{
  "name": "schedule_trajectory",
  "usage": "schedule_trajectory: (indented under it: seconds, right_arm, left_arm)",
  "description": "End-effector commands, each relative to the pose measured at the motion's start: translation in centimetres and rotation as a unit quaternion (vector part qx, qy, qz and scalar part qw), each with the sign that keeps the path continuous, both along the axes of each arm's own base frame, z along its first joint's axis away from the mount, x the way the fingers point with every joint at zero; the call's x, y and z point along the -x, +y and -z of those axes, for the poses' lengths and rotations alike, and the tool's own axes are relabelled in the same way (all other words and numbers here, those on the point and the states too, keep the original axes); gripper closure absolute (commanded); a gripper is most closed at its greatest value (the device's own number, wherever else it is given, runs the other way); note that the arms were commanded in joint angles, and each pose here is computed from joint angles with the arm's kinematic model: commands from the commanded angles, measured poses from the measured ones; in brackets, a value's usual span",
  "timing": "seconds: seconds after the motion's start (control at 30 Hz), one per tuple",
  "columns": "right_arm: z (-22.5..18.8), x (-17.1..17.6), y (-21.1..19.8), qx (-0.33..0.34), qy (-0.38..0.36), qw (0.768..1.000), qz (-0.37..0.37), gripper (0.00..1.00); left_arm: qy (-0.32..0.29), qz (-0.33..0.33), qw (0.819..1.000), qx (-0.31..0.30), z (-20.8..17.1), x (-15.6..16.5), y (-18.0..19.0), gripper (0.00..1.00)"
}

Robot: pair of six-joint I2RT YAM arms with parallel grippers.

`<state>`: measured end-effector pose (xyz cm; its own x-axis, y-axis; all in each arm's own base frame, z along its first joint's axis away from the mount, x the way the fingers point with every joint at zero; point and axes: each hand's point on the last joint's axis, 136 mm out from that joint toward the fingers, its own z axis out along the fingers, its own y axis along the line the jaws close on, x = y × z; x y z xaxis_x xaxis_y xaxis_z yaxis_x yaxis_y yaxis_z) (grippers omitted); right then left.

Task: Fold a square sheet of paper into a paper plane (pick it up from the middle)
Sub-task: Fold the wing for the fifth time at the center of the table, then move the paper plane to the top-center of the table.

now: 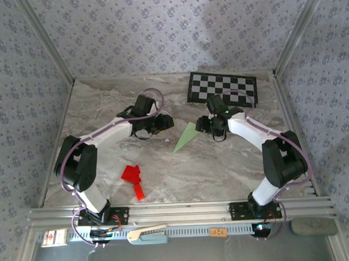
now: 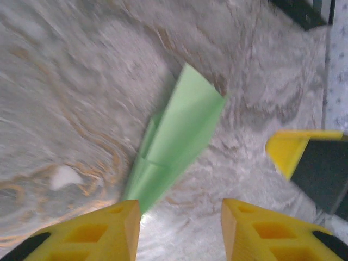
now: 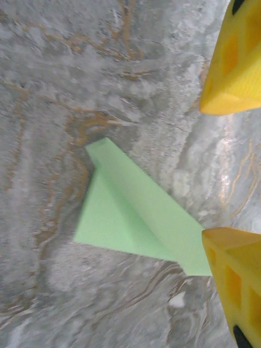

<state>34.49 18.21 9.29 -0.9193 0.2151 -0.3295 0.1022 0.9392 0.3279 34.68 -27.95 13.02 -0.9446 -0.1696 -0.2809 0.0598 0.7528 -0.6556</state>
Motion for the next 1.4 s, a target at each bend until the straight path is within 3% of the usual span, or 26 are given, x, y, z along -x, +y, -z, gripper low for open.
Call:
schedule_trajectory:
  seconds: [0.0, 0.2, 0.6, 0.8, 0.9, 1.1, 1.37]
  right_arm:
    - [-0.4, 0.7, 0.2, 0.047, 0.005, 0.998, 0.047, 0.37]
    - [0.2, 0.7, 2.9, 0.068, 0.017, 0.995, 0.074, 0.32]
    - [3.8, -0.4, 5.7, 0.107, 0.065, 0.987, 0.101, 0.30]
    - [5.2, 0.4, 5.4, 0.127, 0.092, 0.982, 0.104, 0.34]
    - [5.5, 0.9, 5.1, 0.133, 0.106, 0.980, 0.107, 0.40]
    - [4.8, 0.9, 4.6, 0.134, 0.094, 0.979, 0.119, 0.45]
    - [3.9, 0.6, 4.0, 0.136, 0.081, 0.979, 0.126, 0.71]
  left_arm:
    - [-0.013, -0.028, 0.998, -0.058, 1.3, -0.3, 3.9, 0.51]
    - [-0.049, -0.072, 0.988, -0.130, 2.1, -0.9, 8.7, 0.28]
    - [-0.059, -0.096, 0.983, -0.148, 3.1, -0.5, 11.6, 0.02]
    - [-0.057, -0.096, 0.983, -0.149, 3.3, -0.5, 11.7, 0.00]
    - [-0.055, -0.097, 0.982, -0.150, 3.3, -0.5, 11.8, 0.00]
    - [-0.049, -0.096, 0.983, -0.148, 3.5, -0.6, 11.7, 0.00]
    - [-0.045, -0.097, 0.984, -0.143, 3.4, -0.6, 11.7, 0.00]
